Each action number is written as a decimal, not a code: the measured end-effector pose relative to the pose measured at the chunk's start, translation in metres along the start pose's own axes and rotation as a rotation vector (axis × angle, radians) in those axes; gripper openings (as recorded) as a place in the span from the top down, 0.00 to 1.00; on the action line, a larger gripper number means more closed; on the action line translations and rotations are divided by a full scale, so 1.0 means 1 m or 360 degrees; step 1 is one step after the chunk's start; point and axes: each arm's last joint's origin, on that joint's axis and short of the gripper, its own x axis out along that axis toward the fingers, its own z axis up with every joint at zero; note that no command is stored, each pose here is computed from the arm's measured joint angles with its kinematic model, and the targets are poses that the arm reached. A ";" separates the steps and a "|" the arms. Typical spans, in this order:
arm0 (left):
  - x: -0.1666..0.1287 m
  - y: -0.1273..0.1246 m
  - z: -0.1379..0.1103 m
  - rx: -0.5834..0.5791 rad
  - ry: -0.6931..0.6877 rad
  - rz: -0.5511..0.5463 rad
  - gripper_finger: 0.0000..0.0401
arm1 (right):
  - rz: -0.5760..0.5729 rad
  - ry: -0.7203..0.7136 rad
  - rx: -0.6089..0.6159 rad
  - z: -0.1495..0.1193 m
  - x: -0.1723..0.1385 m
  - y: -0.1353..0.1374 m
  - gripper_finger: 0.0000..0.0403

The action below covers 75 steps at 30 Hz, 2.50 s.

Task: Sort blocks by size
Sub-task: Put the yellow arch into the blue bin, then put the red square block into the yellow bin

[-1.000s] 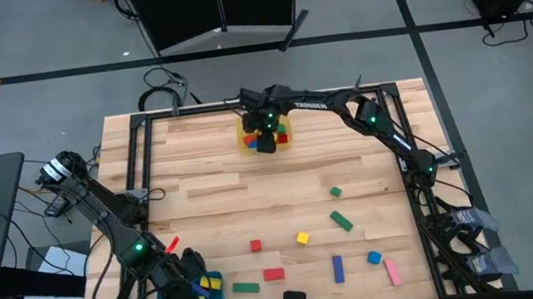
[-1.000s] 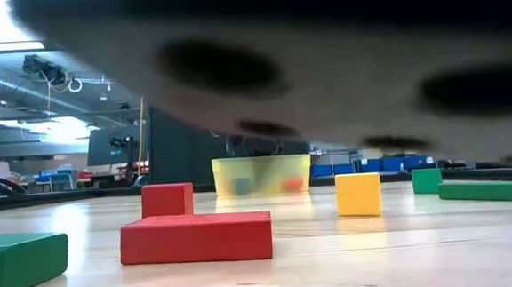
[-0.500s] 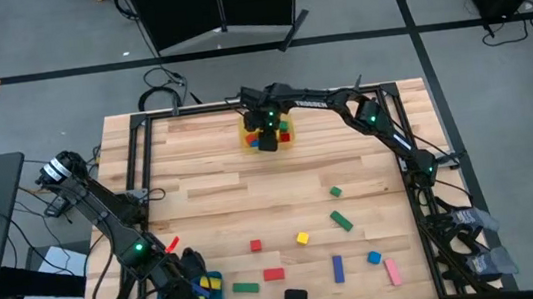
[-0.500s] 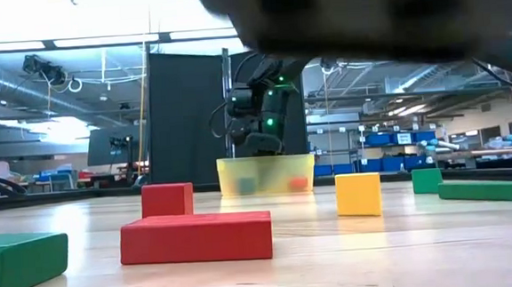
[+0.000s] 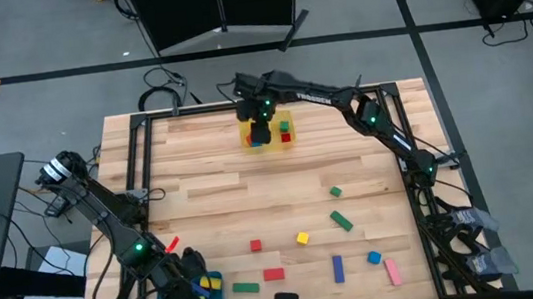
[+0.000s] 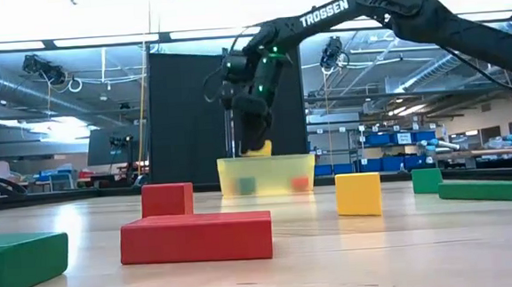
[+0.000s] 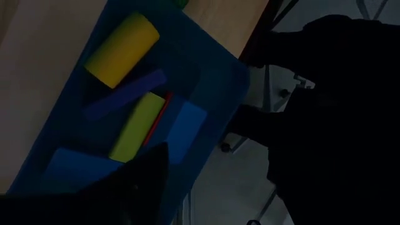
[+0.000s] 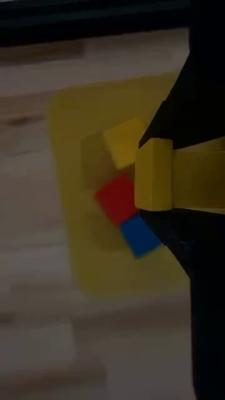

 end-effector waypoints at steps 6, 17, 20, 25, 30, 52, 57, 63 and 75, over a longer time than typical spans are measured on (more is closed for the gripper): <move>-0.030 0.001 0.001 0.0055 -0.0243 -0.0119 0.30 | 0.0190 -0.0114 -0.0064 0.008 -0.034 0.037 0.64; -0.151 0.049 -0.003 0.0070 -0.1211 -0.0390 0.30 | 0.0469 -0.0496 -0.0173 0.045 -0.059 0.172 0.64; -0.177 0.062 -0.004 0.0088 -0.1469 -0.0466 0.30 | 0.0553 -0.0682 -0.0125 0.056 -0.059 0.217 0.64; -0.213 0.076 -0.007 0.0183 -0.1786 -0.0586 0.30 | 0.0578 -0.1088 0.0080 0.070 -0.062 0.275 0.64; -0.241 0.088 -0.011 0.0285 -0.1990 -0.0682 0.30 | 0.0614 -0.1345 0.0387 0.067 -0.042 0.312 0.64; -0.263 0.107 -0.015 0.0379 -0.2145 -0.0691 0.30 | 0.0966 -0.1619 0.0735 0.054 0.039 0.398 0.64; -0.263 0.108 -0.015 0.0382 -0.2148 -0.0685 0.30 | 0.1090 -0.1457 0.0693 0.050 0.071 0.408 0.63; -0.262 0.108 -0.015 0.0382 -0.2140 -0.0676 0.30 | 0.1249 -0.1280 0.0608 0.042 0.081 0.423 0.62; -0.262 0.108 -0.015 0.0386 -0.2137 -0.0669 0.30 | 0.1289 -0.0985 0.0537 0.032 0.093 0.433 0.42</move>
